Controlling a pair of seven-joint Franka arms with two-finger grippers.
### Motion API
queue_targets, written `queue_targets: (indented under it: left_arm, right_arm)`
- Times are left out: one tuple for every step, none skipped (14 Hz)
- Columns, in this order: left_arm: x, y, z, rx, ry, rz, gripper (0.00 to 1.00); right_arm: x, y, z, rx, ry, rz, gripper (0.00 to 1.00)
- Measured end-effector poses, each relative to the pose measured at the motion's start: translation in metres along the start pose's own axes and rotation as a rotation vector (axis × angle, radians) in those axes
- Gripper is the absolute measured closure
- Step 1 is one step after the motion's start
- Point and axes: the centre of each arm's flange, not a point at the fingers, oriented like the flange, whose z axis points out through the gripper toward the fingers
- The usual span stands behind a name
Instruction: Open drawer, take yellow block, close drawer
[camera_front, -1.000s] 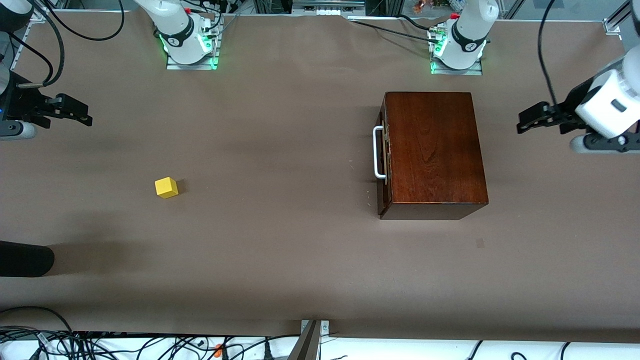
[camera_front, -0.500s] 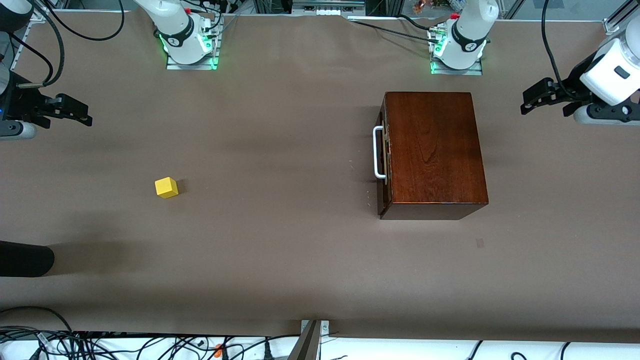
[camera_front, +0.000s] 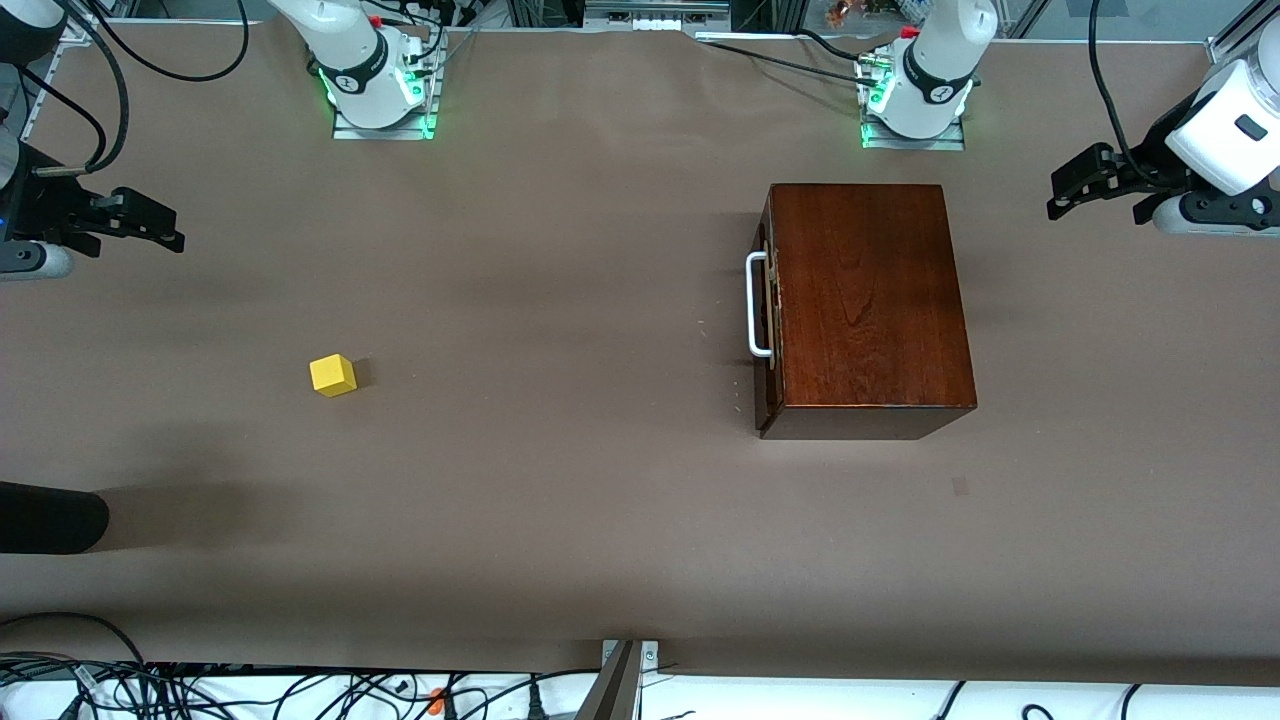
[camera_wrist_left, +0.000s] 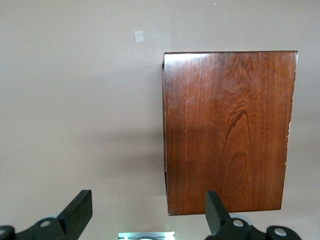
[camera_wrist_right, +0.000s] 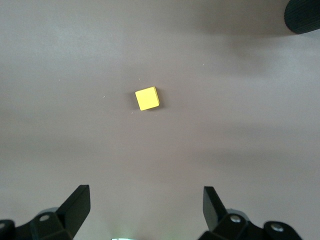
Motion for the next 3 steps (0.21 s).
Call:
queue_targets:
  left_arm:
    - [-0.0002, -0.0003, 0.0002, 0.003, -0.002, 0.000, 0.00]
    - [-0.0002, -0.0004, 0.0001, 0.004, -0.002, 0.000, 0.00]
    - [-0.0003, -0.0003, 0.0001, 0.004, -0.002, 0.000, 0.00]
  right_arm:
    - [0.0001, 0.0001, 0.0000, 0.000, 0.000, 0.000, 0.00]
    - [0.0001, 0.0002, 0.0000, 0.000, 0.001, 0.000, 0.00]
    - [0.0001, 0.0003, -0.0001, 0.000, 0.001, 0.000, 0.00]
